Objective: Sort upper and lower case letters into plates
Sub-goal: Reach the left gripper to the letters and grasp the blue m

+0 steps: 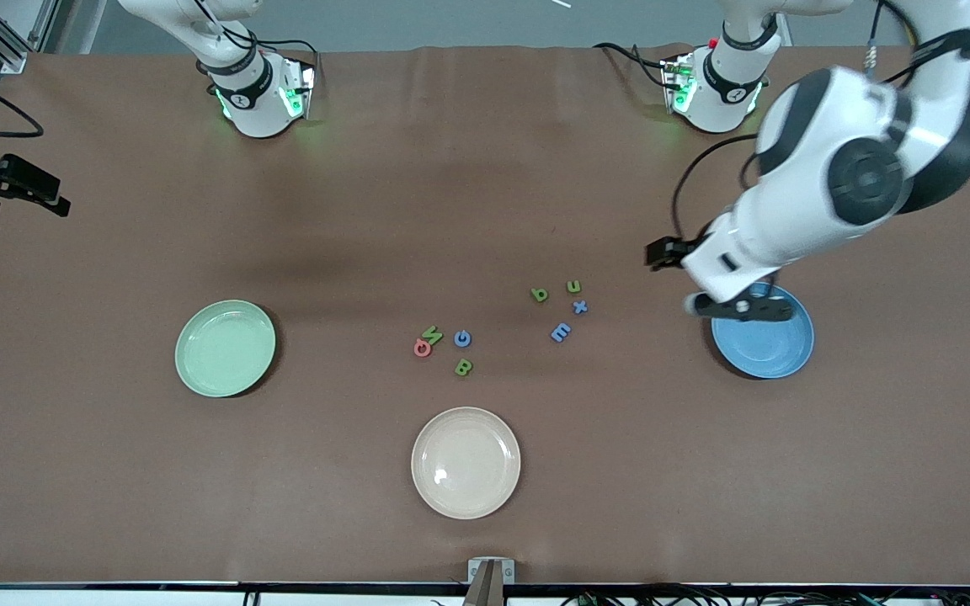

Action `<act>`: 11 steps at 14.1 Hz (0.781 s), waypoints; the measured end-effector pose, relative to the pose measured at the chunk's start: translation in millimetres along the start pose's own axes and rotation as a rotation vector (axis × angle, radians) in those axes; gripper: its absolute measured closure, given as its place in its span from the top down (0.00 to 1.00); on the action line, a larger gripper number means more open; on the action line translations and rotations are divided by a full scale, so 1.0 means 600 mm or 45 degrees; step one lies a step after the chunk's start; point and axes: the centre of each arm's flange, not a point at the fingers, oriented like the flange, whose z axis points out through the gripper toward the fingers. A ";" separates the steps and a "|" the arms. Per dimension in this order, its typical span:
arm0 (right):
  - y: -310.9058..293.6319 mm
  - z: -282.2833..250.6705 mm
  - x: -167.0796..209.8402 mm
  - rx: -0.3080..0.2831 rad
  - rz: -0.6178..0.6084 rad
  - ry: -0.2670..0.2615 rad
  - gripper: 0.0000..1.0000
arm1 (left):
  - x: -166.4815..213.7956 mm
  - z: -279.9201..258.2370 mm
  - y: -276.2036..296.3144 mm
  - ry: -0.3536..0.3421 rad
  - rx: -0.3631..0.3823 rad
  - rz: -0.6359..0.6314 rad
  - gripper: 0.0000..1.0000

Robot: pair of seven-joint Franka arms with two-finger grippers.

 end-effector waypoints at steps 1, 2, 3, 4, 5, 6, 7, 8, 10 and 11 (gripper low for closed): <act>0.000 0.000 0.000 0.000 0.000 -0.001 1.00 | 0.004 0.033 0.023 0.016 -0.006 0.025 1.00; 0.000 0.000 0.000 0.000 0.001 -0.002 1.00 | 0.006 0.065 0.046 0.043 -0.013 0.049 1.00; 0.000 0.000 0.000 0.000 0.001 -0.001 1.00 | 0.005 0.096 0.067 0.075 -0.020 0.075 1.00; 0.001 -0.002 0.000 0.000 0.001 0.002 1.00 | 0.000 0.131 0.087 0.099 -0.015 0.104 1.00; 0.001 -0.006 0.000 0.000 0.001 0.009 1.00 | -0.006 0.165 0.102 0.115 0.009 0.140 1.00; 0.001 -0.011 0.000 -0.001 0.001 0.016 1.00 | -0.011 0.198 0.114 0.121 0.041 0.178 1.00; 0.002 -0.014 0.000 -0.001 0.004 0.021 1.00 | -0.016 0.226 0.127 0.117 0.066 0.213 1.00; 0.005 -0.013 0.001 -0.001 0.008 0.020 1.00 | -0.019 0.249 0.139 0.109 0.078 0.238 1.00; 0.011 0.005 0.012 -0.001 0.017 -0.003 1.00 | -0.018 0.283 0.150 0.099 0.084 0.261 1.00; 0.015 0.021 0.025 -0.003 0.022 -0.008 1.00 | -0.012 0.298 0.151 0.110 0.081 0.268 1.00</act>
